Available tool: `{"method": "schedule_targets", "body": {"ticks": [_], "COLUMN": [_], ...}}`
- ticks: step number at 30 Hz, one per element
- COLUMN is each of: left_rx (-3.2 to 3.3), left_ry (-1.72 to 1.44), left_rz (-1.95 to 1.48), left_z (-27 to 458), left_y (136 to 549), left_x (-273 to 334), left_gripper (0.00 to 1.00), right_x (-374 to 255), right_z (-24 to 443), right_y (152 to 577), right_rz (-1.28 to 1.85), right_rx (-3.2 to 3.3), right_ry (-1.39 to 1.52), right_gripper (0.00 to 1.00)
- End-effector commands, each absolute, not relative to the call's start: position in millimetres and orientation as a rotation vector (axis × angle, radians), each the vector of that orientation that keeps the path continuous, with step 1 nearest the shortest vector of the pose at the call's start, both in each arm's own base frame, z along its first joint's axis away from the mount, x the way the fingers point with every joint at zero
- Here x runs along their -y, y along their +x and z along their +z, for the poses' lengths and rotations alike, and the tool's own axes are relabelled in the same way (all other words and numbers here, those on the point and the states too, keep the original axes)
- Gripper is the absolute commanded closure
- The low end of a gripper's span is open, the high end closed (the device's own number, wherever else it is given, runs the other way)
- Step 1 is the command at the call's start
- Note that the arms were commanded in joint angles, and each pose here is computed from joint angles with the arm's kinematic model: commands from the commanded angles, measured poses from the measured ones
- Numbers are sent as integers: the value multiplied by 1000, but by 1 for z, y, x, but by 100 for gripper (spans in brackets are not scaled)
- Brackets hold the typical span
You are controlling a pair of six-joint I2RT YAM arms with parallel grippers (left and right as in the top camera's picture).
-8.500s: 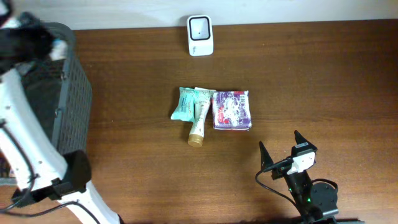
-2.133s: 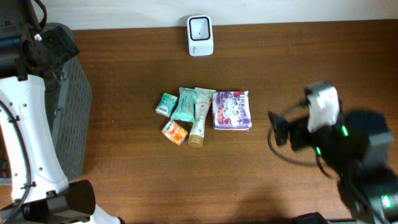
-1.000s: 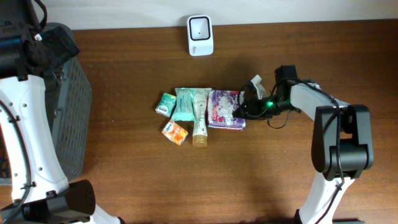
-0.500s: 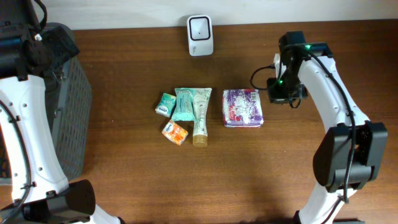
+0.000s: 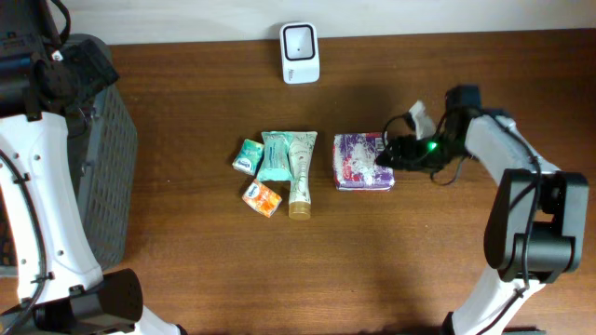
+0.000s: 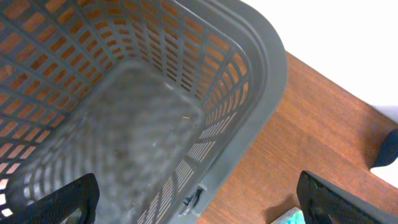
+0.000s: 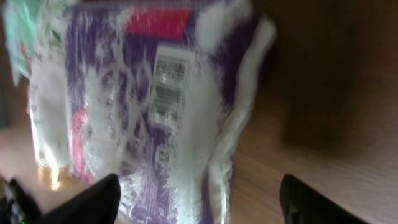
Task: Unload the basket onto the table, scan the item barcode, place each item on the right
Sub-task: 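Grasp the purple package with the right gripper and flip it over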
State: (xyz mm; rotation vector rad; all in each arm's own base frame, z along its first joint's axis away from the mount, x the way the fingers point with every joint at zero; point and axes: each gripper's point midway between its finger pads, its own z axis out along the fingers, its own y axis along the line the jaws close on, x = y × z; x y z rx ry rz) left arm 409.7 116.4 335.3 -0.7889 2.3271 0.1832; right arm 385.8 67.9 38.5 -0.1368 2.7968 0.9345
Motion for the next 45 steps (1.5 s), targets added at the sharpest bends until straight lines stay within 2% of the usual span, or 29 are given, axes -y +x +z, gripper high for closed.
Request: {"method": "schedule_targets", "body": {"ticks": [1,2,3,5,6,9,11,15,18,21,25,31,32,33,34,38,40,45], "left_rx": [-2296,-2296,-2296,-2296,-2296,-2296,-2296,-2296,-2296,-2296,-2296,-2296,-2296,-2296,-2296,-2296,-2296,-2296], "left_ry": [-798,-798,-798,-797,-797,-798,-798,-798,-798,-798,-798,-798,-798,-798,-798,-798,-798,-798], "left_rz": [185,185,185,185,185,185,185,185,185,185,185,185,185,185,185,185,185,185], "left_z": [345,345,345,345,345,345,345,345,345,345,345,345,345,345,345,345,345,345], "left_y": [406,406,406,406,406,406,406,406,406,406,406,406,406,406,406,406,406,406], "left_x": [-118,-118,-118,-118,-118,-118,-118,-118,-118,-118,-118,-118,-118,-118,-118,-118,-118,-118], "left_gripper": [1,1,1,1,1,1,1,1,1,1,1,1,1,1,1,1,1,1], "right_x": [-95,-99,-103,-106,-106,-104,-88,-36,-3,18,38,9,-13,-29,-54,-145,-167,-173], "right_z": [22,18,15,7,2,22,36,115,152,148,123,75,71,69,65,89,120,155], "right_y": [372,371,370,370,369,379,385,388,372,359,358,359,361,363,365,383,392,394], "right_rz": [1089,1088,1080,988,934,902,744,127,-308,-594,-816,-816,-729,-661,-533,-56,84,115], "right_rx": [-2748,-2740,-2744,-2799,-2833,-2810,-2836,-2784,-2678,-2671,-2679,-2799,-2815,-2824,-2843,-2833,-2807,-2794], "right_ry": [-114,-132,-142,-122,-104,-60,2,157,236,267,298,163,119,89,48,-73,-93,-184], "right_gripper": [25,26,33,86,96,96,96,96,96,96,96,96,86,57,32,16,2,1]}}
